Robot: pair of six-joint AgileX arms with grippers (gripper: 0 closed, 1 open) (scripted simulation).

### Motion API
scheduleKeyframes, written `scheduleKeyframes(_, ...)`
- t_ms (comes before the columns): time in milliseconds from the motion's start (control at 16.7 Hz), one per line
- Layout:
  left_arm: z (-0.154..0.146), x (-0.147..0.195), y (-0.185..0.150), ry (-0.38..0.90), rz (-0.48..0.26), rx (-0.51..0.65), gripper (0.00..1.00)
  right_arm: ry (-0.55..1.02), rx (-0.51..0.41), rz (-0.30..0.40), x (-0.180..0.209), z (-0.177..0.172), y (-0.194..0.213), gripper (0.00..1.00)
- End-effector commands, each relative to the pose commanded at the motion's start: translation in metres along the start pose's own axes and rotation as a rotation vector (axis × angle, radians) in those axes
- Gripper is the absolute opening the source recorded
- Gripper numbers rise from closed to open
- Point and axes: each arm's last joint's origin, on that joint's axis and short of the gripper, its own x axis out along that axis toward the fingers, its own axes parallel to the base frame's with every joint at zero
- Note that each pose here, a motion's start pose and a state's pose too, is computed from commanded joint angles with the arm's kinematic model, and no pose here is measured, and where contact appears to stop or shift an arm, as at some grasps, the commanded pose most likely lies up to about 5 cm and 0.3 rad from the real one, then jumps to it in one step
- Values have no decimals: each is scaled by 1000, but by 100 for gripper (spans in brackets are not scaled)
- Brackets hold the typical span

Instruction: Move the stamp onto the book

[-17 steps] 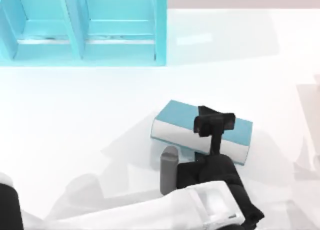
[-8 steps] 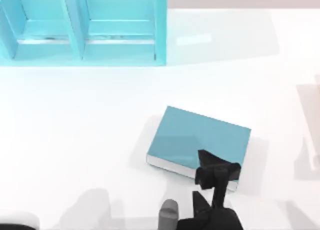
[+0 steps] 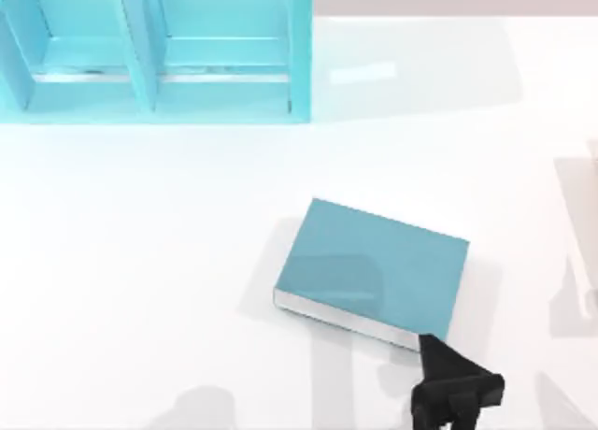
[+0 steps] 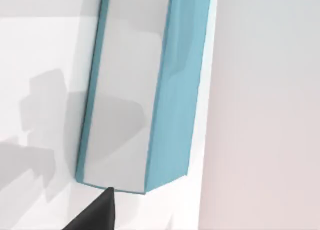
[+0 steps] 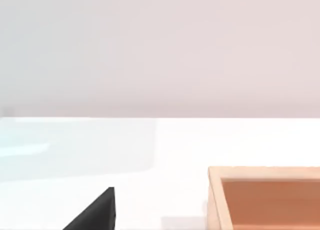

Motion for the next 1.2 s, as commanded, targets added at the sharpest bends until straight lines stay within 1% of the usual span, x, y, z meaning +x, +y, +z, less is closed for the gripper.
scheduleKeyframes(180, 0, -1, 0, 1, 0, 0, 100, 0, 0, 0, 0, 0, 0, 100)
scheduleKeyframes(240, -33, -1, 15, 23, 21, -78, 100, 0, 0, 0, 0, 0, 0, 100)
scheduleKeyframes(420, -38, -7, 14, 39, 36, -104, 100, 0, 0, 0, 0, 0, 0, 100)
scheduleKeyframes(540, -51, -23, 11, 86, 80, -172, 100, 0, 0, 0, 0, 0, 0, 100)
scheduleKeyframes(660, -68, -50, 5, 165, 154, -275, 100, 0, 0, 0, 0, 0, 0, 100)
scheduleKeyframes(720, -78, -69, -1, 220, 205, -341, 100, 0, 0, 0, 0, 0, 0, 100)
scheduleKeyframes(840, -96, -117, -18, 360, 334, -490, 100, 0, 0, 0, 0, 0, 0, 100)
scheduleKeyframes(960, -105, -177, -46, 544, 502, -658, 100, 0, 0, 0, 0, 0, 0, 100)
scheduleKeyframes(1080, -96, -245, -87, 770, 707, -839, 100, 0, 0, 0, 0, 0, 0, 100)
scheduleKeyframes(1140, -82, -279, -112, 898, 823, -935, 100, 0, 0, 0, 0, 0, 0, 100)
scheduleKeyframes(1200, -60, -310, -141, 1035, 945, -1033, 100, 0, 0, 0, 0, 0, 0, 100)
